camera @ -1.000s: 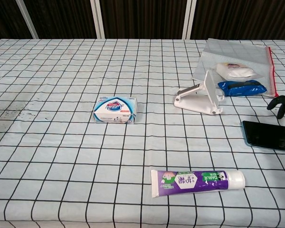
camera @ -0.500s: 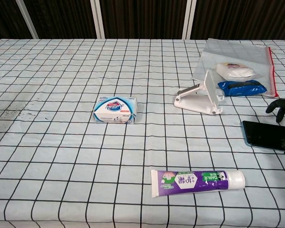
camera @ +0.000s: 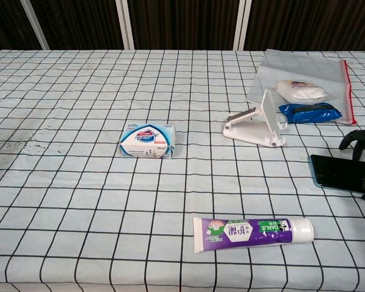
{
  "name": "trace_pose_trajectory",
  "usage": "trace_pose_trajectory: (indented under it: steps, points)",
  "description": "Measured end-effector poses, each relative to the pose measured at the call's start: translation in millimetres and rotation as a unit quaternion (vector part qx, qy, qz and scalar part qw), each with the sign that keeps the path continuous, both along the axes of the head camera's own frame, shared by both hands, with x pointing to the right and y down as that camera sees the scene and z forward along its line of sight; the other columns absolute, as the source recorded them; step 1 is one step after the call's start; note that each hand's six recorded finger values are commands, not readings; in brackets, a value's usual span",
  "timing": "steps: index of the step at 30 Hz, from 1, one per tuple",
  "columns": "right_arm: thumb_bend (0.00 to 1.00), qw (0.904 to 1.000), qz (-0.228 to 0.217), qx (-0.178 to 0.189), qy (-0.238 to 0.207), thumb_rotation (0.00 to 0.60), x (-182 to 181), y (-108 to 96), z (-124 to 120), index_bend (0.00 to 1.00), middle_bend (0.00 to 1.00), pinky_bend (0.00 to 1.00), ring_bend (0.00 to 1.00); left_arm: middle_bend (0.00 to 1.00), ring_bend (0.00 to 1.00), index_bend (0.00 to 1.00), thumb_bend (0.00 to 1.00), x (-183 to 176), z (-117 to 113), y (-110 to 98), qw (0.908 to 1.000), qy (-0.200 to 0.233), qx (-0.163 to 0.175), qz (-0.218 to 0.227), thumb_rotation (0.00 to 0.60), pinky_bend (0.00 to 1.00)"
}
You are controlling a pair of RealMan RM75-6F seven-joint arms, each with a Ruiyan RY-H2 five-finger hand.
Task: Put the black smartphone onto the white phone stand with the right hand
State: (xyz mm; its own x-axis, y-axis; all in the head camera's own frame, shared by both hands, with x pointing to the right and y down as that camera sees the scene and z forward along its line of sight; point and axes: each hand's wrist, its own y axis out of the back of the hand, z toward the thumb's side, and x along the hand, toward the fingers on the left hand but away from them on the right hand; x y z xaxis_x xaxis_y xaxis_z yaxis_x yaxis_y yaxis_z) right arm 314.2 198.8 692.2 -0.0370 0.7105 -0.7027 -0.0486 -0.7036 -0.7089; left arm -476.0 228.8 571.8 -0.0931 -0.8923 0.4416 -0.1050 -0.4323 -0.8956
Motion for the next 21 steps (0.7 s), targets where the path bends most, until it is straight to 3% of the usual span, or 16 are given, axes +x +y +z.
trace_pose_trajectory:
  steps: [13, 21]
  points:
    - [0.15, 0.9999, -0.006, -0.01, 0.008, 0.6, 1.1, 2.8, 5.5, 0.32, 0.44, 0.23, 0.32, 0.0, 0.0, 0.0, 0.0, -0.8, 0.7, 0.4, 1.0, 0.003, -0.005, -0.005, 0.6, 0.0]
    - [0.28, 0.9999, -0.009, -0.011, 0.009, 0.6, 1.2, 4.2, 5.5, 0.34, 0.5, 0.25, 0.38, 0.0, 0.0, 0.0, 0.0, -0.9, 0.4, 0.6, 0.9999, 0.005, -0.006, -0.007, 0.6, 0.0]
